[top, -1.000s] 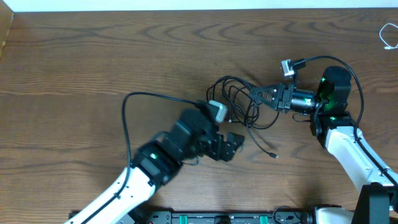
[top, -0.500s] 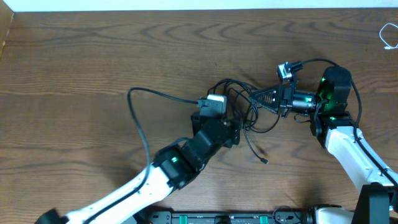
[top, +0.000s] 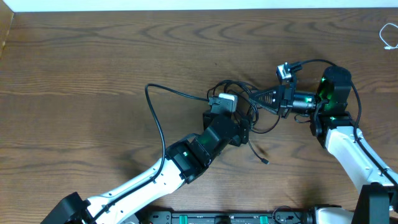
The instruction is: Untangle cables
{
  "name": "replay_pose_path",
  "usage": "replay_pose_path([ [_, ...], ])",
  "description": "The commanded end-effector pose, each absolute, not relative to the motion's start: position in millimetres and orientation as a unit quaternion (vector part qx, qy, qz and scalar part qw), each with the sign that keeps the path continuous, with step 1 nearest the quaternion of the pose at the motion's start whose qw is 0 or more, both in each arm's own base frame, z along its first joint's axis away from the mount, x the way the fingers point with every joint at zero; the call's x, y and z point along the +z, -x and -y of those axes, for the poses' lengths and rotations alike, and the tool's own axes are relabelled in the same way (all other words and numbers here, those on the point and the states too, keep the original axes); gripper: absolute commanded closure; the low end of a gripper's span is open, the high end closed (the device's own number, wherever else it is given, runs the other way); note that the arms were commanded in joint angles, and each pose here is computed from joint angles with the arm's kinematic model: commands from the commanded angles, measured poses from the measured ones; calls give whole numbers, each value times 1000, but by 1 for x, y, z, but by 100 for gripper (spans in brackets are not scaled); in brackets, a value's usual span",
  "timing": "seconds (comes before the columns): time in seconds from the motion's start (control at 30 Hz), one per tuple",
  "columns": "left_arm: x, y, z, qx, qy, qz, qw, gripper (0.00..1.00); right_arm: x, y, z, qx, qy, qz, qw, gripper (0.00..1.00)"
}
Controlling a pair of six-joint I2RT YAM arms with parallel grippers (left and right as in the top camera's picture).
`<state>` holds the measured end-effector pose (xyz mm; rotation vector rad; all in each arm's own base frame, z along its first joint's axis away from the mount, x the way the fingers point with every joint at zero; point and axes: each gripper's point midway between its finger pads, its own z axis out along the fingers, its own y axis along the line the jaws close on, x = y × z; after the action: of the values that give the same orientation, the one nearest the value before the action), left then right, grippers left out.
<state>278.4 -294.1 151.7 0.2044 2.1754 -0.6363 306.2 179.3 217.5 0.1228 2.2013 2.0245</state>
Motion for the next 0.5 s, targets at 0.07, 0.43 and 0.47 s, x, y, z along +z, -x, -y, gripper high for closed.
replay_pose_path([
  [0.07, 145, -276, 301, -263, -88, -871, 406, 20, 223, -301, -183, 680, -34, -730, 60, 99],
  [0.43, 135, -298, 329, -294, -79, -847, 436, 41, 223, -296, -190, 682, -46, -729, 31, 99],
  [0.47, 136, -299, 330, -295, -78, -845, 438, 35, 223, -295, -190, 682, -46, -729, 30, 99],
])
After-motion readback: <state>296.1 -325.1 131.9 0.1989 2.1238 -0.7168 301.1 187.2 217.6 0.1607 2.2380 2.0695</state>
